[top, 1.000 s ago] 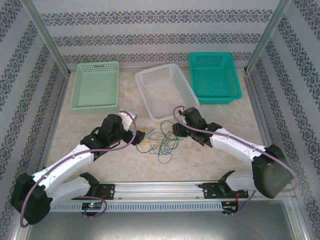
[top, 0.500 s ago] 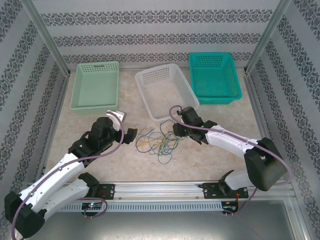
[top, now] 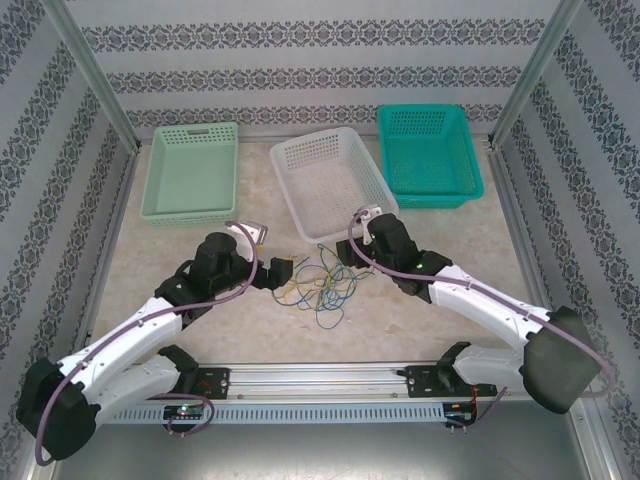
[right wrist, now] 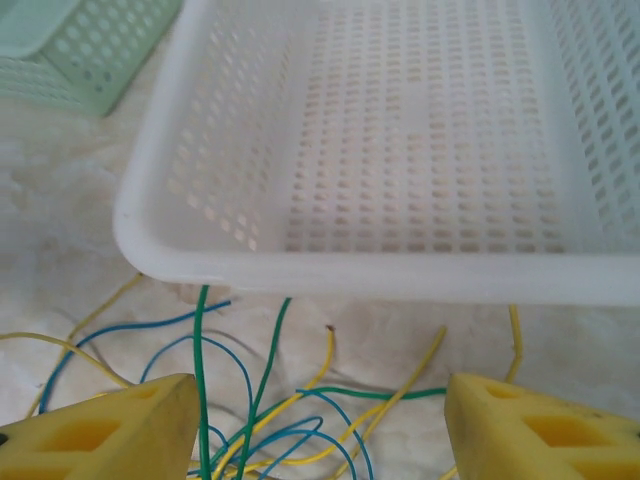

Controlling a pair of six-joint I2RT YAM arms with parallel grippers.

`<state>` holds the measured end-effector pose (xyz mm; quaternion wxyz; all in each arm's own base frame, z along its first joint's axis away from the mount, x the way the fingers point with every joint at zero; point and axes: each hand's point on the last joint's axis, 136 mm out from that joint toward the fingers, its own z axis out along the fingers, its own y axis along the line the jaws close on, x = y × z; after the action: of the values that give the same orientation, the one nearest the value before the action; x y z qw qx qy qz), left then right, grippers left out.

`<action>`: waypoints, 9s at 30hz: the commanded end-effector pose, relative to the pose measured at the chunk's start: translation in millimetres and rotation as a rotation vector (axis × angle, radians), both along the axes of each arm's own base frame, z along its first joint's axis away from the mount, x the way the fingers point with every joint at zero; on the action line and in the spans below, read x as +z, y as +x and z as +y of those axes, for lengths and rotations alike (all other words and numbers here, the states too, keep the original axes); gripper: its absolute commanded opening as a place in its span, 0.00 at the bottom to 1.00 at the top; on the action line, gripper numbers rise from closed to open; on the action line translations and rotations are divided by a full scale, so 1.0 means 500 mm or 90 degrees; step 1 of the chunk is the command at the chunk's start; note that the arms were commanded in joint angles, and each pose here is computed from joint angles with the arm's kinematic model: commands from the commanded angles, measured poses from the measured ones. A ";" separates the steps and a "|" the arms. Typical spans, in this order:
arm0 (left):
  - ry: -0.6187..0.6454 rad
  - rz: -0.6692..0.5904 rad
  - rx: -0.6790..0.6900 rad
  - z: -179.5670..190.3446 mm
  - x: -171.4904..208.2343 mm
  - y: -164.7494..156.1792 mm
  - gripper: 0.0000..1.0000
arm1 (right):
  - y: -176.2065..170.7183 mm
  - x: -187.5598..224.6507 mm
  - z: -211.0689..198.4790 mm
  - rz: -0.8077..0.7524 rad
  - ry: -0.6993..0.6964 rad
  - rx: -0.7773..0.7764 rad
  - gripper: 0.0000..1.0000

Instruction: Untangle the cables

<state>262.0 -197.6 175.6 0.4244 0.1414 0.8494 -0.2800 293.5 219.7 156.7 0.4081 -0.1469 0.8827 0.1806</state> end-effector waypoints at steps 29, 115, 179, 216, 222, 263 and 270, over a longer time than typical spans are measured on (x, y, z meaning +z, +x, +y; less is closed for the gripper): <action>-0.171 0.163 0.066 -0.020 0.010 0.065 1.00 | -0.068 -0.030 0.250 0.025 0.140 0.200 0.54; 0.039 0.211 0.016 0.052 -0.047 -0.002 0.05 | -0.154 -0.065 0.148 -0.016 -0.006 0.233 0.71; -0.055 0.115 0.101 0.145 0.163 0.035 0.05 | -0.079 -0.172 0.132 0.084 -0.071 0.133 0.77; 0.033 -0.260 -0.260 0.024 0.268 -0.099 0.06 | -0.042 0.185 0.183 0.463 0.605 0.103 0.69; 0.048 -0.264 -0.247 0.021 0.264 -0.090 0.06 | -0.050 0.197 0.207 0.456 0.600 0.118 0.68; 0.079 -0.142 -0.123 0.045 0.187 -0.026 0.08 | 0.049 0.285 -0.039 0.150 0.639 -0.040 0.00; 0.037 0.026 -0.090 0.014 0.107 0.030 0.07 | 0.001 0.427 -0.117 -0.085 0.623 -0.018 0.00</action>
<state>266.7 -183.0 233.4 0.4071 0.2481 0.8376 -0.2667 298.1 172.3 349.5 0.4160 0.0920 0.6900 0.5851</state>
